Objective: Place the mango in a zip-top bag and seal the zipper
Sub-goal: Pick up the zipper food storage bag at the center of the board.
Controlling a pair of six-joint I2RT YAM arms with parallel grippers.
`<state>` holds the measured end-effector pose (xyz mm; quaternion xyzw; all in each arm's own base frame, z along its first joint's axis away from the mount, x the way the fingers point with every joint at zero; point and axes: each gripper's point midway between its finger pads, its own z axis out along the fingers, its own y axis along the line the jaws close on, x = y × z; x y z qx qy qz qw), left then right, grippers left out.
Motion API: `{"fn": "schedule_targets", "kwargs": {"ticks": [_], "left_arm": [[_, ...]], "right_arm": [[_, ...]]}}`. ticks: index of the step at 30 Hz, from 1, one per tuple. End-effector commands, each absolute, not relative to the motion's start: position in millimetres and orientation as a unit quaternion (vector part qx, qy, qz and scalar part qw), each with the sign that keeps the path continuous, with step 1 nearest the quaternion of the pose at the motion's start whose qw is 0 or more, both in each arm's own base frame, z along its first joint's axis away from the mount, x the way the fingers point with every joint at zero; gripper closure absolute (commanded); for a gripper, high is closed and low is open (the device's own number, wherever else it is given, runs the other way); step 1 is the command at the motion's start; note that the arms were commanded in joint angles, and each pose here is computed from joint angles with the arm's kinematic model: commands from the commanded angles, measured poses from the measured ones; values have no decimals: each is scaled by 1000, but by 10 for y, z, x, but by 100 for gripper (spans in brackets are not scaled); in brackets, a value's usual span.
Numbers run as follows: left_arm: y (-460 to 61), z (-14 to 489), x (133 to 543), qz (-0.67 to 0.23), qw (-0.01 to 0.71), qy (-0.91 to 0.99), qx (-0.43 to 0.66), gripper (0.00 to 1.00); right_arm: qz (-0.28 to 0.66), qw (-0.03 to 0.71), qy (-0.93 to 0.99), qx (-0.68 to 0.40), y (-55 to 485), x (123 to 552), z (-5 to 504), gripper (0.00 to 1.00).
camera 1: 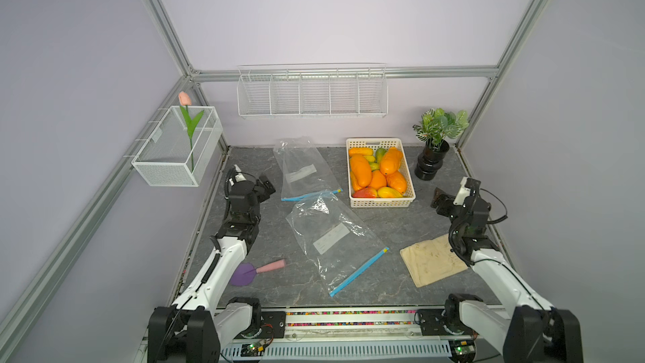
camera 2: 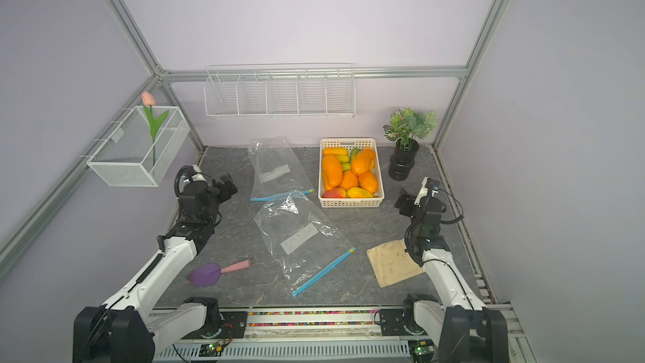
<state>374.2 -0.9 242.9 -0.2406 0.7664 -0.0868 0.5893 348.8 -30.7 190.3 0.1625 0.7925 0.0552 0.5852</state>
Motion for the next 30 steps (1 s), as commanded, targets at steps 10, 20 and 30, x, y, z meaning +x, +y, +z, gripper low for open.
{"fn": "schedule_targets", "kwargs": {"ticks": [10,20,30], "left_arm": [[-1737,1991,2841,-93,409,907,20,0],[-2817,1456,1907,-116,355,901,222,0],[-3337,812,1450,-80,274,885,368,0]], "right_arm": [[195,372,902,100,703,3068,1738,11],[214,316,917,114,804,2857,1514,11],[195,280,931,128,654,2761,1398,11]]}}
